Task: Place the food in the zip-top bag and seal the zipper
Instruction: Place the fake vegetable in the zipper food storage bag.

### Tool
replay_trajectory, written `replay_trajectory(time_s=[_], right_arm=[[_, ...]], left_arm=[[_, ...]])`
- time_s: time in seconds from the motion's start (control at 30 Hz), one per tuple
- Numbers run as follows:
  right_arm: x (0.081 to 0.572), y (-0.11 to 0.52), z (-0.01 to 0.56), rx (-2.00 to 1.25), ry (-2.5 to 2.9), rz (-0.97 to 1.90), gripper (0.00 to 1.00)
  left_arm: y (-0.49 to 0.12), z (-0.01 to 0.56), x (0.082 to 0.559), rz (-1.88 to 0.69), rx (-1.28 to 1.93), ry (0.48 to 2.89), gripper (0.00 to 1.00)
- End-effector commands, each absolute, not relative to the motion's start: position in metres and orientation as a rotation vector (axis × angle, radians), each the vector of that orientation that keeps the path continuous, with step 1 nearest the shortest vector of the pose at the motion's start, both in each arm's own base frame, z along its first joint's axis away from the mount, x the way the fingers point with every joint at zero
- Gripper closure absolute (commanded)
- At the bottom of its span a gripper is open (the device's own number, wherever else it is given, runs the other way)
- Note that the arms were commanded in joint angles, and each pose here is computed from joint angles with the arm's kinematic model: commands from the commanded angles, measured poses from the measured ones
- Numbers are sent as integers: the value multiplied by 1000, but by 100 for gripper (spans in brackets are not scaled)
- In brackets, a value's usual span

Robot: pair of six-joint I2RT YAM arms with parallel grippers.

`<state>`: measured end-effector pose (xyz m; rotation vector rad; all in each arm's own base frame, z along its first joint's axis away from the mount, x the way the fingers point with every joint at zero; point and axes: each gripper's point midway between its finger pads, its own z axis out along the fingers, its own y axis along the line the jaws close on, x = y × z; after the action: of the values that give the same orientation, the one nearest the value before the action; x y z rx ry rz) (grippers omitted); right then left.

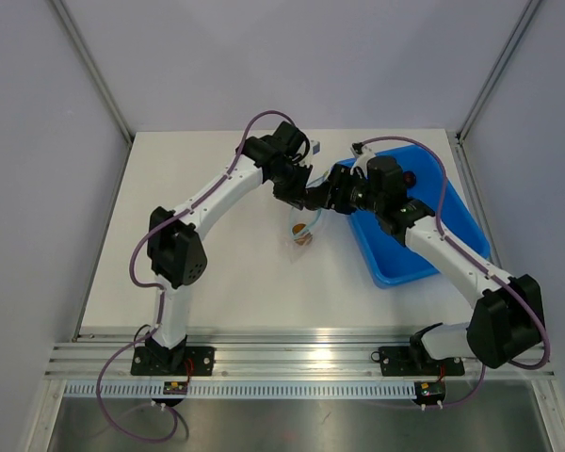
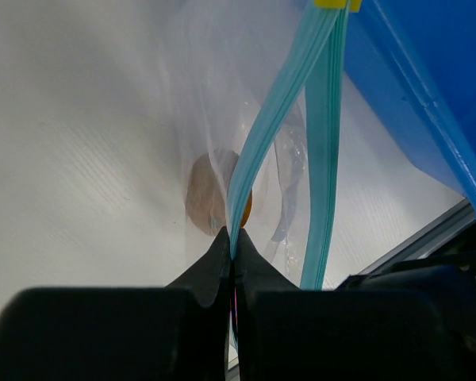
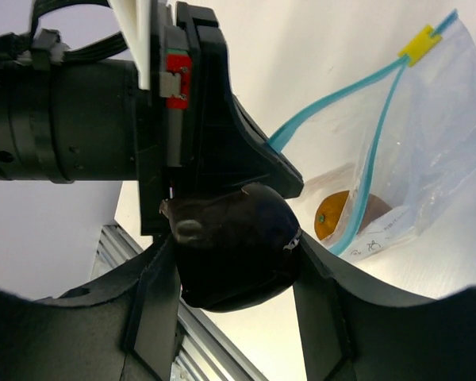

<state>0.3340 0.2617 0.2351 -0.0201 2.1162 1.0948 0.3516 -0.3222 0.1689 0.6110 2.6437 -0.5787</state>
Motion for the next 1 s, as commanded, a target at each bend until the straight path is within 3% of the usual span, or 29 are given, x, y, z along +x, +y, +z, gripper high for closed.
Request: replay_trajectory(time_s=[0.0, 0.73, 0.97], right_arm=[[328, 249, 238, 4, 2110, 1006, 55], [336, 255, 225, 31, 2147, 1006, 56], [348, 238, 178, 171, 2329, 801, 56]], left_arm=[[-340, 222, 345, -734, 622, 2496, 100], [-345, 233, 337, -814, 646, 2469, 100], [-351, 240, 333, -873, 654, 2452, 100]])
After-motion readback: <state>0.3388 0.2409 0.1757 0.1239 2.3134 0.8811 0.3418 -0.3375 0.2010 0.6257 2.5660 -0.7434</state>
